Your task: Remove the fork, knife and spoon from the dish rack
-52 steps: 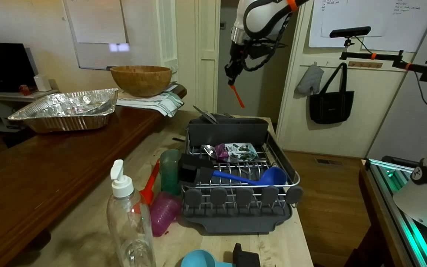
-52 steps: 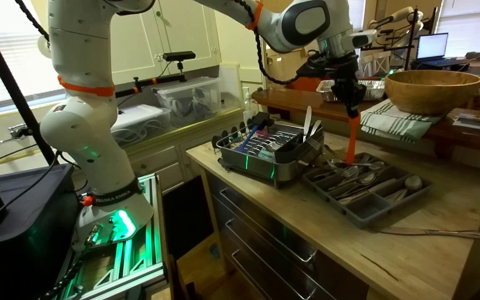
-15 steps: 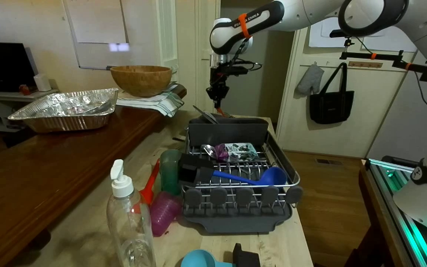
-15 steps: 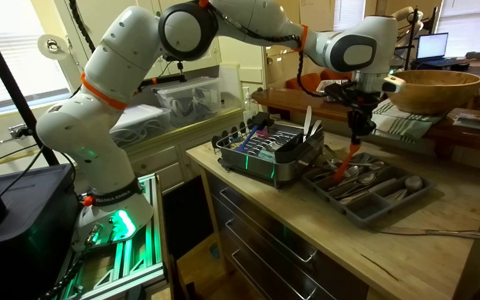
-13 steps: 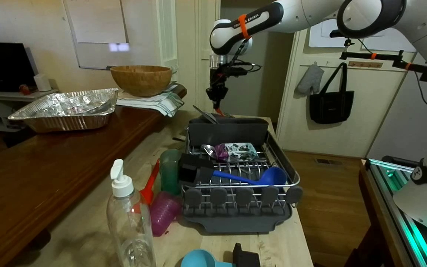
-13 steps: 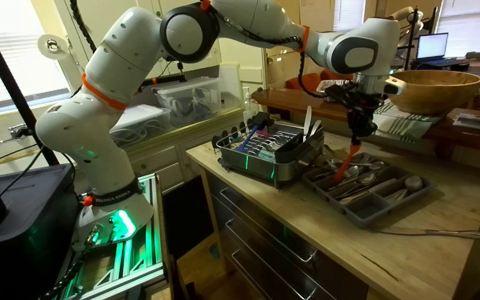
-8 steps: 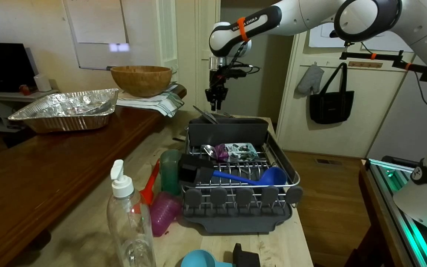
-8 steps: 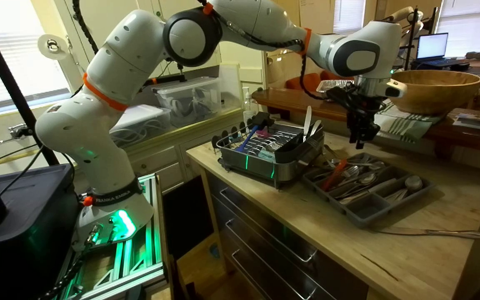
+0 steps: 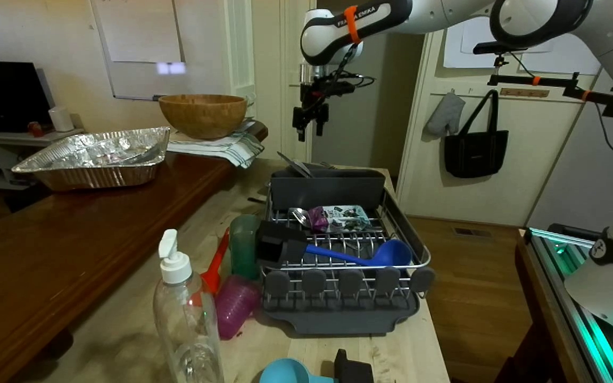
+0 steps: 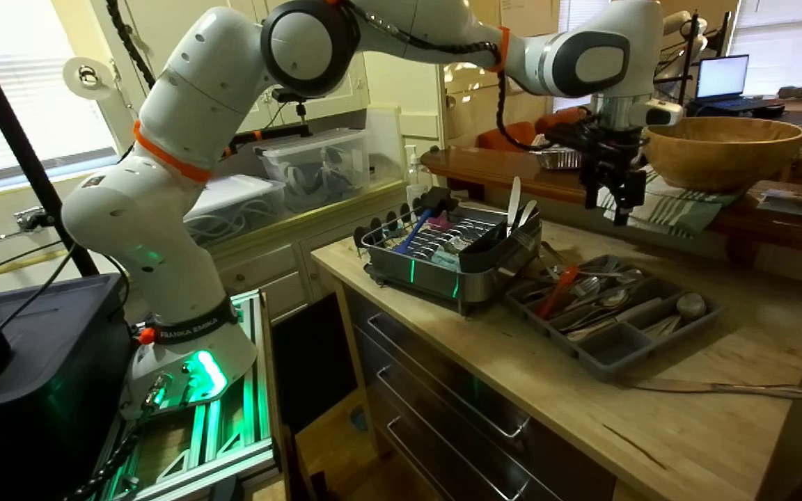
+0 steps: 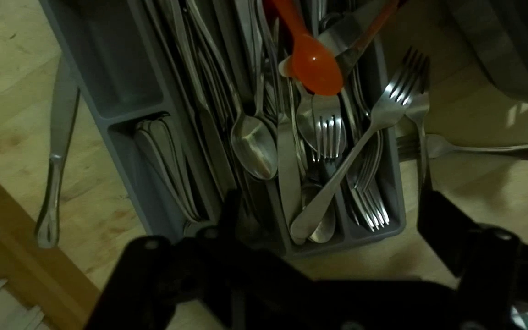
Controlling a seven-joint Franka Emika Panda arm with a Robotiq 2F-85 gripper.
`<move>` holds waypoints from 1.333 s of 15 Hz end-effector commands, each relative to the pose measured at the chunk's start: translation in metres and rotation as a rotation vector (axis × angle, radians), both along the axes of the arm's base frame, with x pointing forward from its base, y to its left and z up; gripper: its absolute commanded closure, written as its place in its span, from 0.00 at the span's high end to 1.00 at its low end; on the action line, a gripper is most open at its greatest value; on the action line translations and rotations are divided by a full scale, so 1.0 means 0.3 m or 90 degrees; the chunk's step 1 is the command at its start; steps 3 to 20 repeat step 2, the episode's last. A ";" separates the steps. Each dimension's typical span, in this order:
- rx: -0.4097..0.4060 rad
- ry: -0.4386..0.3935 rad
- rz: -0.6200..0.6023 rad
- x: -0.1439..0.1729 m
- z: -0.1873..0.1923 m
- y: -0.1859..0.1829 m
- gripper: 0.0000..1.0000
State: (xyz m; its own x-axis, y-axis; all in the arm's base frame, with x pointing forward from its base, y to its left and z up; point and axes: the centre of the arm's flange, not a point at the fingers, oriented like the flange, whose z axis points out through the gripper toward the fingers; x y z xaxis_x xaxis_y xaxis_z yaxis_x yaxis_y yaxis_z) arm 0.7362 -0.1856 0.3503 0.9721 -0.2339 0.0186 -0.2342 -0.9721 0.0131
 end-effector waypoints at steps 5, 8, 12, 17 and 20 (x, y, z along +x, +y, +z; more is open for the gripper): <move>-0.014 -0.009 0.007 -0.014 0.071 0.013 1.00; -0.014 -0.009 0.007 -0.014 0.071 0.013 1.00; -0.014 -0.009 0.007 -0.014 0.071 0.013 1.00; -0.014 -0.009 0.007 -0.014 0.071 0.013 1.00; -0.014 -0.009 0.007 -0.014 0.071 0.013 1.00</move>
